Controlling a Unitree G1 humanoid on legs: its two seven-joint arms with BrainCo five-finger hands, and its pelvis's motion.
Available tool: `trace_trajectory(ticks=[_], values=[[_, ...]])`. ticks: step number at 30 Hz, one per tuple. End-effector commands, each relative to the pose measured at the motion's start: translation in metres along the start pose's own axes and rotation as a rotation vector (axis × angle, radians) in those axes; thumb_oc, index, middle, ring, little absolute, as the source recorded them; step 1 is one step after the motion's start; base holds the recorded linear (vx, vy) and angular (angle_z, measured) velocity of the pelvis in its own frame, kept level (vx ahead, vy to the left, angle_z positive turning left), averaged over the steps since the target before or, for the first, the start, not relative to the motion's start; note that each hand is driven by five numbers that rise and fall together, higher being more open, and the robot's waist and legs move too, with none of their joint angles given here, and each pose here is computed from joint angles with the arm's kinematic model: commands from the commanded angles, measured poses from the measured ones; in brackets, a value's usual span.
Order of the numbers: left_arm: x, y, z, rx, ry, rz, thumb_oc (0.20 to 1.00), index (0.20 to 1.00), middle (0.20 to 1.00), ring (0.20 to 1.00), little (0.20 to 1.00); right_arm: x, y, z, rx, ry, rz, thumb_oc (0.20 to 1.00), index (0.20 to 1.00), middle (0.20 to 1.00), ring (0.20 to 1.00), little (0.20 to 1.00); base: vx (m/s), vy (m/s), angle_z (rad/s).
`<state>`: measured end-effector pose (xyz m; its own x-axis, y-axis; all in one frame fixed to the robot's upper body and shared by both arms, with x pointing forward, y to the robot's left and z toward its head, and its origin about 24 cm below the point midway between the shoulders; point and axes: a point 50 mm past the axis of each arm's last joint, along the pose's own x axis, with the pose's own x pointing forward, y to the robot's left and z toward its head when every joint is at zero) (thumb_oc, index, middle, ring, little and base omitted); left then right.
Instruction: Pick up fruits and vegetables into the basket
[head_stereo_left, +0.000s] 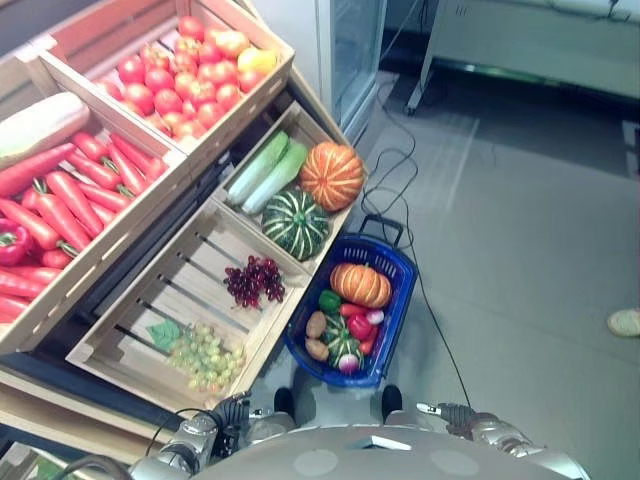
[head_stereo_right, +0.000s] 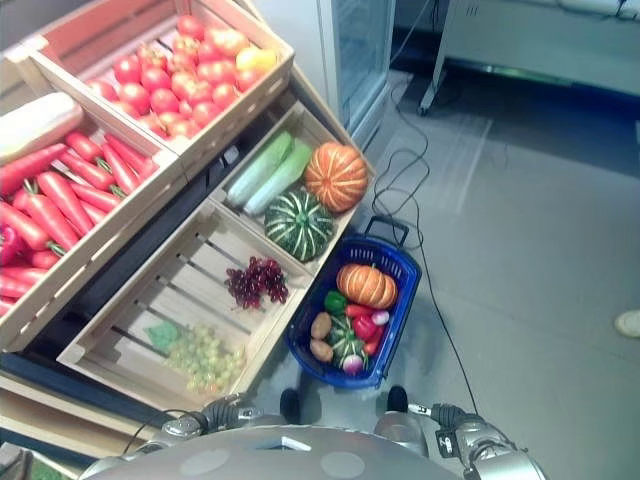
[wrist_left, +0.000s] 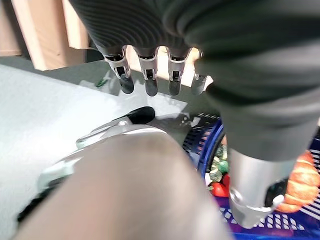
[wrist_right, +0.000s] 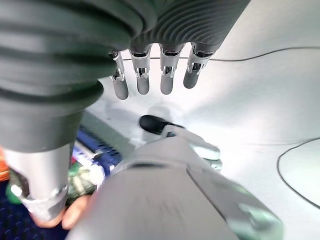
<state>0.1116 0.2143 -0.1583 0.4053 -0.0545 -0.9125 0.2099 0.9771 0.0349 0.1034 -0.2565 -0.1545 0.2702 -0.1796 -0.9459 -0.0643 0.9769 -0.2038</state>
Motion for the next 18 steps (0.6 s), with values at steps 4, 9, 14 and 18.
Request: trace_trajectory(ticks=[4, 9, 14, 18], values=[[0.003, 0.017, 0.072, -0.015, -0.249, 0.067, 1.000, 1.000, 1.000, 1.000, 1.000, -0.002, -0.007, 0.057, 0.044, -0.137, -0.042, 1.000, 1.000, 1.000, 1.000, 1.000, -0.11, -0.038, 0.09], [-0.003, 0.021, 0.109, -0.030, -0.412, 0.062, 1.000, 1.000, 1.000, 1.000, 1.000, -0.006, -0.015, 0.081, 0.075, -0.192, -0.057, 1.000, 1.000, 1.000, 1.000, 1.000, -0.11, -0.023, 0.02], [-0.009, 0.020, 0.141, -0.029, -0.544, 0.055, 1.000, 1.000, 1.000, 1.000, 1.000, -0.010, -0.021, 0.099, 0.099, -0.238, -0.065, 1.000, 1.000, 1.000, 1.000, 1.000, -0.09, -0.003, 0.04], [-0.022, 0.020, 0.183, -0.023, -0.710, 0.062, 1.000, 1.000, 1.000, 1.000, 1.000, -0.015, -0.026, 0.122, 0.099, -0.287, -0.087, 1.000, 1.000, 1.000, 1.000, 1.000, -0.14, -0.004, 0.01]])
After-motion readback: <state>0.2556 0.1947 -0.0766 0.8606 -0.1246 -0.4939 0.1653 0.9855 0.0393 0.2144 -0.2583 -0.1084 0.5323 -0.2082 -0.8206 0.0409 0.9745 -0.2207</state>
